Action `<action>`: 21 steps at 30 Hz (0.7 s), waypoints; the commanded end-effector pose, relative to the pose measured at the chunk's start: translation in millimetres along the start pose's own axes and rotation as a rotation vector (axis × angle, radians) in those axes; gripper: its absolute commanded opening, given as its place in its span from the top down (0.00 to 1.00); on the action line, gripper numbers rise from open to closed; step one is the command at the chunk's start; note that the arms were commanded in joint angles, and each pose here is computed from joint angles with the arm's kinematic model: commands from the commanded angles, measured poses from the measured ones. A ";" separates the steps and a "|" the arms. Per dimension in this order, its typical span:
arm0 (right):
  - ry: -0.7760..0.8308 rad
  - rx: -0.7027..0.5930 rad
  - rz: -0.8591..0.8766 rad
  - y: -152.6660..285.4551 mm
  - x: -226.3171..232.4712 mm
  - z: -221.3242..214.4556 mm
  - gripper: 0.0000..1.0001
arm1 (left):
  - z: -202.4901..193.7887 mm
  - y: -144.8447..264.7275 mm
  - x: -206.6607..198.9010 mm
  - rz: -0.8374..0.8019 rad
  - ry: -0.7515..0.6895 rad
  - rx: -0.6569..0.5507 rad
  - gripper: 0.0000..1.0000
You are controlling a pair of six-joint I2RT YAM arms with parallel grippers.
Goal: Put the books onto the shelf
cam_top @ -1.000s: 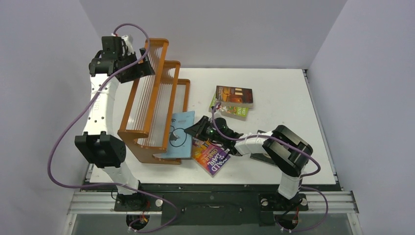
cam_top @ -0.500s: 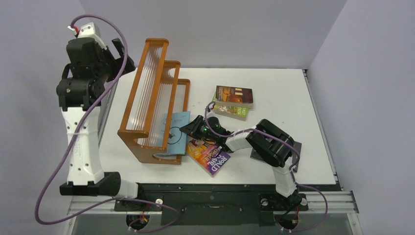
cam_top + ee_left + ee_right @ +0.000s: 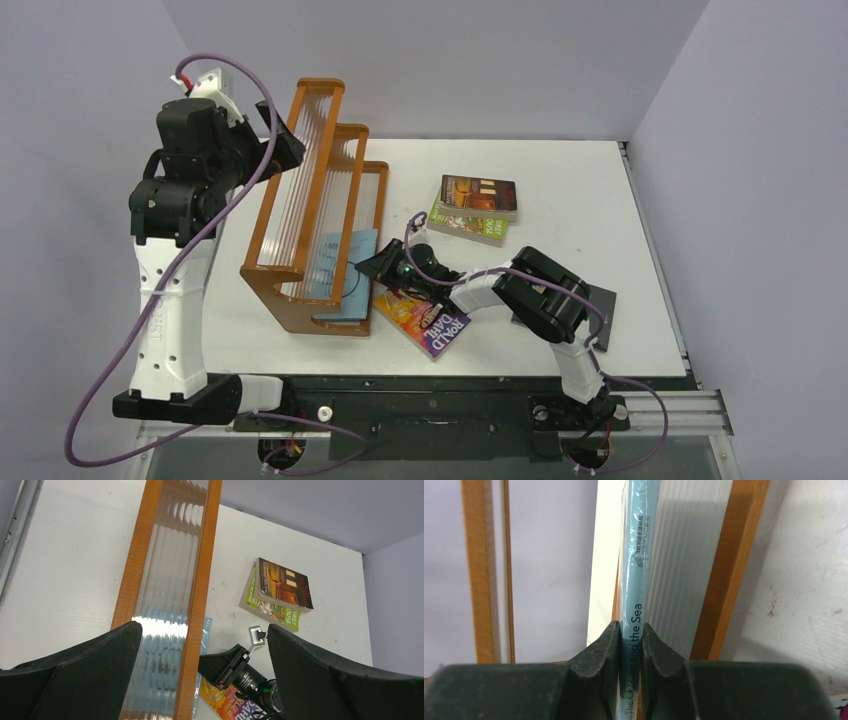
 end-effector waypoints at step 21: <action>0.121 -0.051 -0.106 11.9 0.6 5.2 0.51 | -5.7 4.1 -1.3 -0.043 0.004 -0.025 0.04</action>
Point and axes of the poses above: each gripper's point midway between its finger pads, its own y axis back along the fingers, its own x axis along the line the jaws close on, z = x × y, the point moved 3 cm from there along y, back along the fingers, and after that the axes turned 12 degrees about y, right-handed, at the moved point
